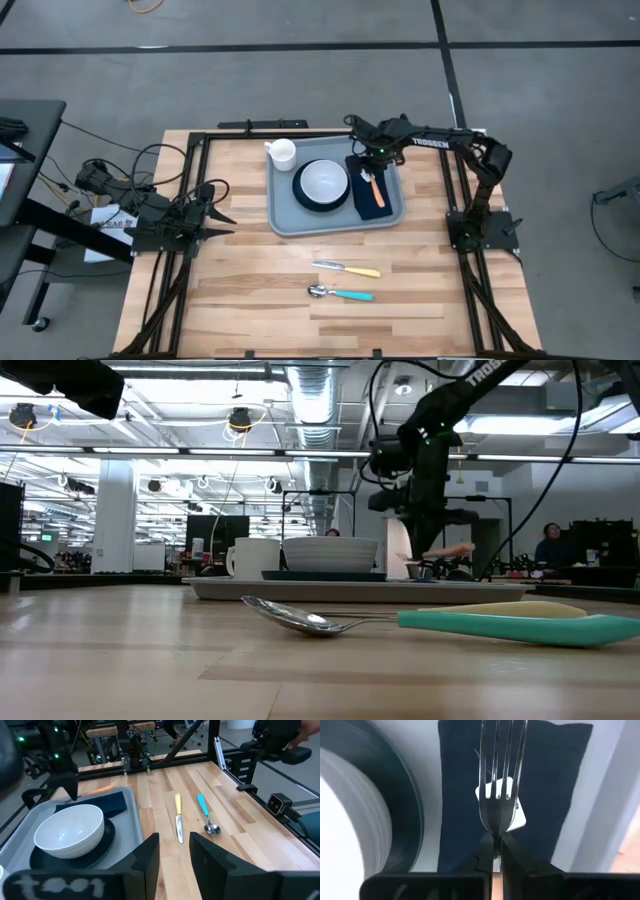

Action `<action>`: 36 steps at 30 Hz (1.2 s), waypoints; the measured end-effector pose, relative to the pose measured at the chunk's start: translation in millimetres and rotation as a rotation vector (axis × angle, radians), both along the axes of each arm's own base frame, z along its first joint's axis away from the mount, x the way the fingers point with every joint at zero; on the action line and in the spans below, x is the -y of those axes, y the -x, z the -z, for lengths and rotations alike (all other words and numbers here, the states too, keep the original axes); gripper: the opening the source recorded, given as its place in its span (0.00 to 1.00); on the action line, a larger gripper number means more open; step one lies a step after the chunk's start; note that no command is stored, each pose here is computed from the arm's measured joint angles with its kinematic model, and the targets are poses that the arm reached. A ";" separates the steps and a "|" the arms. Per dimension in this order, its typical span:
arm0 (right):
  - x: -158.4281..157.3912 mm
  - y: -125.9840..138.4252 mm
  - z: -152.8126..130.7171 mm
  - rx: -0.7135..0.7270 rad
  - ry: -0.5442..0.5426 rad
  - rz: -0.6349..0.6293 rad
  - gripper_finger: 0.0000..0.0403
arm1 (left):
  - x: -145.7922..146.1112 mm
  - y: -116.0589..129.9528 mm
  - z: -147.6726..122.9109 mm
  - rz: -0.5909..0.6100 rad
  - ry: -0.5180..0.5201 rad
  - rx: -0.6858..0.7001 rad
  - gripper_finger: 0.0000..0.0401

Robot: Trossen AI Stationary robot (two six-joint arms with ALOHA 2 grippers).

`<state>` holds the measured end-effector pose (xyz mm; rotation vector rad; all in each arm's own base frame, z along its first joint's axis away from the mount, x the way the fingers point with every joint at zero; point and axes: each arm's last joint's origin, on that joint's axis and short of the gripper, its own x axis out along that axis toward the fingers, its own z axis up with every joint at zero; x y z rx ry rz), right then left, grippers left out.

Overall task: Set up tray
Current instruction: Put the orange fork on the dark blue napkin to the right of the black plate

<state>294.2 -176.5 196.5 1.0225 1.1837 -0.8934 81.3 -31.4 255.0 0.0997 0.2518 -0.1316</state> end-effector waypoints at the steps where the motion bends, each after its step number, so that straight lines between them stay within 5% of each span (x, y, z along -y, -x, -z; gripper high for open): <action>1: -0.3 0.5 3.8 0.006 0.000 0.004 0.03 | 0.0 0.0 0.0 0.000 0.000 0.000 0.24; 36: -6.5 -2.6 54.7 -0.024 -0.023 0.009 0.04 | 0.0 -0.1 -0.1 -0.001 0.000 0.001 0.24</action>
